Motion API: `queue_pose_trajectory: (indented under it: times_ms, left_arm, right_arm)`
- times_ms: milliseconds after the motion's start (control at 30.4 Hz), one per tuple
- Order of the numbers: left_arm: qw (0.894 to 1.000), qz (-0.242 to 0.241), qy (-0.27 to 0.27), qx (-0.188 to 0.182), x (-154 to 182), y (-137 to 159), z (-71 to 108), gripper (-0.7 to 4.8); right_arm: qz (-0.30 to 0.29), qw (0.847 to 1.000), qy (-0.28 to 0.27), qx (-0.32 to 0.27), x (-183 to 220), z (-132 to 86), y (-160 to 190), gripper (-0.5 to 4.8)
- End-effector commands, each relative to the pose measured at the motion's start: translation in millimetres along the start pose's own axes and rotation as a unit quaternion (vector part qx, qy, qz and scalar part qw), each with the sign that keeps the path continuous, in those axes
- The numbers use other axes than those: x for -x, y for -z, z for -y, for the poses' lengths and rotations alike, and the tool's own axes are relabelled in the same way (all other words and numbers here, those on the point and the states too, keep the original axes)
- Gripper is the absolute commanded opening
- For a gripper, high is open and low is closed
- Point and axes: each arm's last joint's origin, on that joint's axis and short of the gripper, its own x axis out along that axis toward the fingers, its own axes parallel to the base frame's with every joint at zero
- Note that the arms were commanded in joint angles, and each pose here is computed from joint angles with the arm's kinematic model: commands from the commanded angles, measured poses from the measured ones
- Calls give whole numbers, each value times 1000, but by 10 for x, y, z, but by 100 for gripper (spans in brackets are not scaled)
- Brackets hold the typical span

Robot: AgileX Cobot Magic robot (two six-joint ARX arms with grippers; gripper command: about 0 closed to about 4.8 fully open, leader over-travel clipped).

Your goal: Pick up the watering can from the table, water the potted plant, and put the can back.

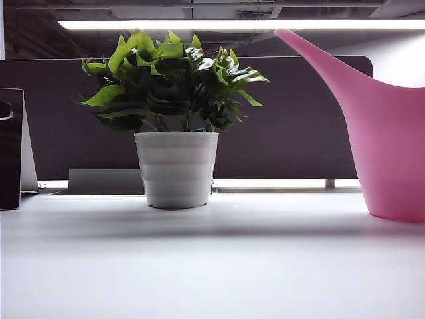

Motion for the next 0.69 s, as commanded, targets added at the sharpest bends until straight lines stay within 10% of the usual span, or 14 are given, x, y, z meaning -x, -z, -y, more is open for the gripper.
queue_pose_trajectory:
  times_ms: [33, 691]
  left_arm:
    - [1000, 5, 0, 1, -1, -10, -2, -5]
    - [994, -6, -107, 4, 6, 12, -225, -5]
  right_arm:
    - [39, 999, -12, -5, 27, -41, -161, -6]
    - [110, 989, 19, 100, 369, -537, -1119, -6]
